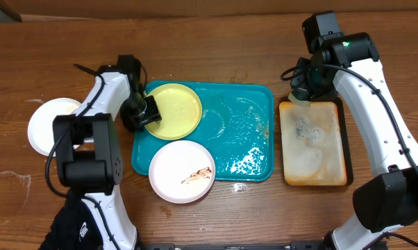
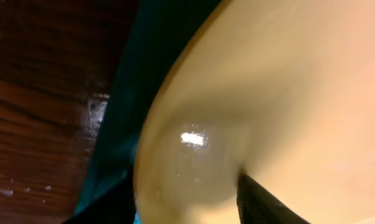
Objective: Clean dirty plates on tray and stack at the side
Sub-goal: 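Lift the yellow plate off the teal tray with the left gripper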
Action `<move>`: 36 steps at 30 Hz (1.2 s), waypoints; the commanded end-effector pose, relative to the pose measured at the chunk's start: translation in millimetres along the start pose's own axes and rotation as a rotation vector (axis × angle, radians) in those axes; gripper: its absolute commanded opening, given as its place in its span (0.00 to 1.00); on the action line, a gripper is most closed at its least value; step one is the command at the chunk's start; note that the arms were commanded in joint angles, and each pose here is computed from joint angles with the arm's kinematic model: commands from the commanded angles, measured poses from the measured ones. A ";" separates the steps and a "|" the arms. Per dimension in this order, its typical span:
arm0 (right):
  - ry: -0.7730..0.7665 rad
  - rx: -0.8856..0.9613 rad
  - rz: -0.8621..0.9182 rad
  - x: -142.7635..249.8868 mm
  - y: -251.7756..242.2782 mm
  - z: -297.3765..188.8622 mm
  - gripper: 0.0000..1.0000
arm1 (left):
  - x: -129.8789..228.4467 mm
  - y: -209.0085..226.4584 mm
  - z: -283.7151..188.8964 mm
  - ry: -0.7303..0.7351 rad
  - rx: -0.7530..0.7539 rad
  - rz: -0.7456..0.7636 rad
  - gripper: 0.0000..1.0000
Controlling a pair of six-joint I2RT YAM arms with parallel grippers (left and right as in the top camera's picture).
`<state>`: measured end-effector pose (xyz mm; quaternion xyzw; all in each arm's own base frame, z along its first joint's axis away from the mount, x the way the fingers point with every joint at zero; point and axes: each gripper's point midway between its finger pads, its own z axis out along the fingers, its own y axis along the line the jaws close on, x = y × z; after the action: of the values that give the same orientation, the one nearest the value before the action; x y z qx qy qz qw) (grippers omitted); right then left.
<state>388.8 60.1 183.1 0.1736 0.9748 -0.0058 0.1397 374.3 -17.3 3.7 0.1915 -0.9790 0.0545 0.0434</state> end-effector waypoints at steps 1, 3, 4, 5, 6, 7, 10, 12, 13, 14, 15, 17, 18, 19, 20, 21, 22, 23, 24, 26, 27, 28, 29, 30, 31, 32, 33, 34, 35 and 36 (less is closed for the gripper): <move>-0.011 -0.010 -0.001 -2.7 0.7 -5.1 0.04 | 3.1 0.4 22.2 0.049 0.006 -0.018 0.44; -0.008 -0.008 -0.001 -1.9 0.2 -5.1 0.04 | 2.2 -0.2 25.6 0.051 0.009 -0.024 0.13; -0.006 -0.007 -0.001 -1.4 -0.1 -5.1 0.04 | 1.9 -0.1 27.1 0.052 0.009 -0.034 0.04; -0.003 -0.005 -0.002 -0.8 -0.5 -5.1 0.04 | 1.5 -0.1 28.2 0.052 0.009 -0.038 0.04; -0.002 -0.004 -0.002 -0.4 -0.8 -5.1 0.04 | 0.6 -0.4 28.4 0.049 0.010 -0.039 0.04; 0.000 -0.003 -0.002 0.1 -1.1 -5.1 0.04 | -0.7 -0.6 28.4 0.043 0.010 -0.038 0.04; 0.004 -0.001 -0.003 1.0 -1.6 -5.1 0.04 | -4.7 -2.1 26.0 0.025 0.014 -0.035 0.04; 0.007 0.000 -0.003 1.6 -1.9 -5.1 0.04 | -9.0 -5.1 19.9 0.007 0.022 -0.030 0.04; 0.007 0.001 -0.003 1.8 -2.0 -5.1 0.04 | -11.0 -7.6 15.4 -0.005 0.026 -0.023 0.04; 0.007 0.001 -0.003 1.7 -2.1 -5.1 0.04 | -13.4 -10.0 9.4 -0.020 0.026 -0.017 0.04; 0.007 0.001 -0.003 1.7 -2.0 -5.1 0.04 | -16.2 -12.3 1.7 -0.040 0.021 -0.010 0.04; 0.007 0.001 -0.003 1.7 -2.0 -5.1 0.04 | -23.4 -17.8 -21.9 -0.104 -0.011 0.014 0.04; 0.007 0.001 -0.003 1.7 -2.0 -5.1 0.04 | -26.3 -21.3 -33.9 -0.135 -0.023 0.027 0.04; 0.007 0.001 -0.003 1.7 -2.1 -5.1 0.04 | -28.9 -25.1 -47.1 -0.169 -0.035 0.040 0.04; 0.008 0.001 -0.003 1.8 -2.1 -5.0 0.04 | -30.9 -29.9 -63.9 -0.209 -0.048 0.054 0.04; 0.008 0.001 -0.003 1.8 -2.1 -5.1 0.04 | -31.7 -35.1 -79.3 -0.241 -0.053 0.067 0.04; 0.008 0.001 -0.003 1.8 -2.1 -5.1 0.04 | -32.3 -40.4 -95.2 -0.276 -0.057 0.080 0.04; 0.008 0.001 -0.003 1.8 -2.1 -5.0 0.04 | -31.6 -45.9 -114.4 -0.318 -0.066 0.094 0.04; 0.008 0.001 -0.003 1.8 -2.1 -5.0 0.04 | -30.1 -50.4 -130.2 -0.354 -0.075 0.105 0.04; 0.009 0.003 -0.003 2.3 -2.5 -4.9 0.04 | -24.7 -57.7 -161.0 -0.427 -0.107 0.132 0.04; 0.010 0.007 -0.004 2.5 -3.3 -4.9 0.04 | -20.9 -59.8 -173.9 -0.458 -0.128 0.143 0.04; 0.011 0.012 -0.005 3.0 -4.3 -4.5 0.04 | -16.0 -61.1 -185.3 -0.483 -0.152 0.152 0.04; 0.013 0.014 -0.008 3.6 -4.7 -3.8 0.04 | -9.9 -62.7 -197.4 -0.513 -0.178 0.163 0.04; 0.017 0.020 -0.008 4.6 -6.1 -2.2 0.04 | -4.5 -63.6 -206.6 -0.535 -0.204 0.176 0.04; 0.023 0.025 -0.005 5.7 -8.1 -0.3 0.04 | 1.7 -62.1 -216.6 -0.562 -0.245 0.185 0.04; 0.029 0.029 -0.003 6.7 -9.9 1.7 0.04 | 7.1 -59.5 -224.5 -0.583 -0.287 0.190 0.04; 0.038 0.036 0.003 8.3 -13.4 5.3 0.04 | 12.6 -55.7 -232.0 -0.604 -0.332 0.191 0.04; 0.047 0.042 0.009 9.5 -16.7 8.6 0.04 | 17.9 -51.8 -238.7 -0.625 -0.376 0.187 0.04; 0.057 0.051 0.017 11.0 -21.5 12.8 0.04 | 23.8 -49.2 -244.6 -0.642 -0.421 0.201 0.04; 0.066 0.058 0.024 12.2 -25.7 16.4 0.04 | 28.3 -47.5 -249.5 -0.656 -0.456 0.213 0.04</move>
<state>378.3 52.7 172.2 0.1786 0.9771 -0.0168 0.1147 385.0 -61.3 230.3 0.0685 -0.9707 -0.1317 -0.1891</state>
